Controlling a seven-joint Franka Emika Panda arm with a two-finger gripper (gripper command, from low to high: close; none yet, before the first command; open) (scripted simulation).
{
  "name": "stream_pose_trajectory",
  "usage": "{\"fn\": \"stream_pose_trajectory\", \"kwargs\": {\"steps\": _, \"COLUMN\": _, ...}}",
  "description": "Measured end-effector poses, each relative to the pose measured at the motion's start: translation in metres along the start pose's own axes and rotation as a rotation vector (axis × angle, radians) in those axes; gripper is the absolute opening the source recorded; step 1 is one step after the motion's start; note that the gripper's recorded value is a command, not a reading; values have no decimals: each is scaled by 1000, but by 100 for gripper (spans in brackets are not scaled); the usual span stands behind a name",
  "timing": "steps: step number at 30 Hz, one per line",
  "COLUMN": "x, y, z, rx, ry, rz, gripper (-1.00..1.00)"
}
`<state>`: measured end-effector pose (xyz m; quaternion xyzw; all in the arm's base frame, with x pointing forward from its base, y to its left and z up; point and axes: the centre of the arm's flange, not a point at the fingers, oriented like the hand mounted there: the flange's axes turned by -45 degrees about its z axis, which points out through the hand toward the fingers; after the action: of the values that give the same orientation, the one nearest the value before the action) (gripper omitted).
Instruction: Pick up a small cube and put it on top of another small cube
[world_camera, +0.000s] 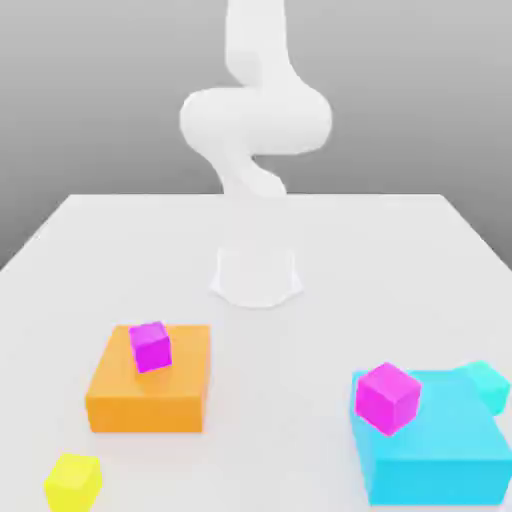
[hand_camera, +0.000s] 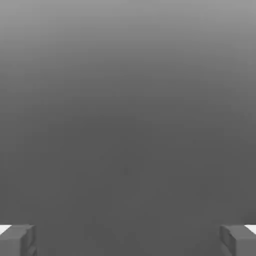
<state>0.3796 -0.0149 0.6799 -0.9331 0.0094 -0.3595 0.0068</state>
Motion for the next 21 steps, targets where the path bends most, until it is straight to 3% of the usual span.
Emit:
{"fn": "stream_pose_trajectory", "kwargs": {"steps": 10, "x": -27, "y": 68, "z": 179, "rx": 2, "ry": -255, "rz": 46, "gripper": 0}}
{"fn": "stream_pose_trajectory", "kwargs": {"steps": 21, "x": -134, "y": 153, "z": 340, "rx": -35, "ry": -525, "rz": 113, "gripper": 0}}
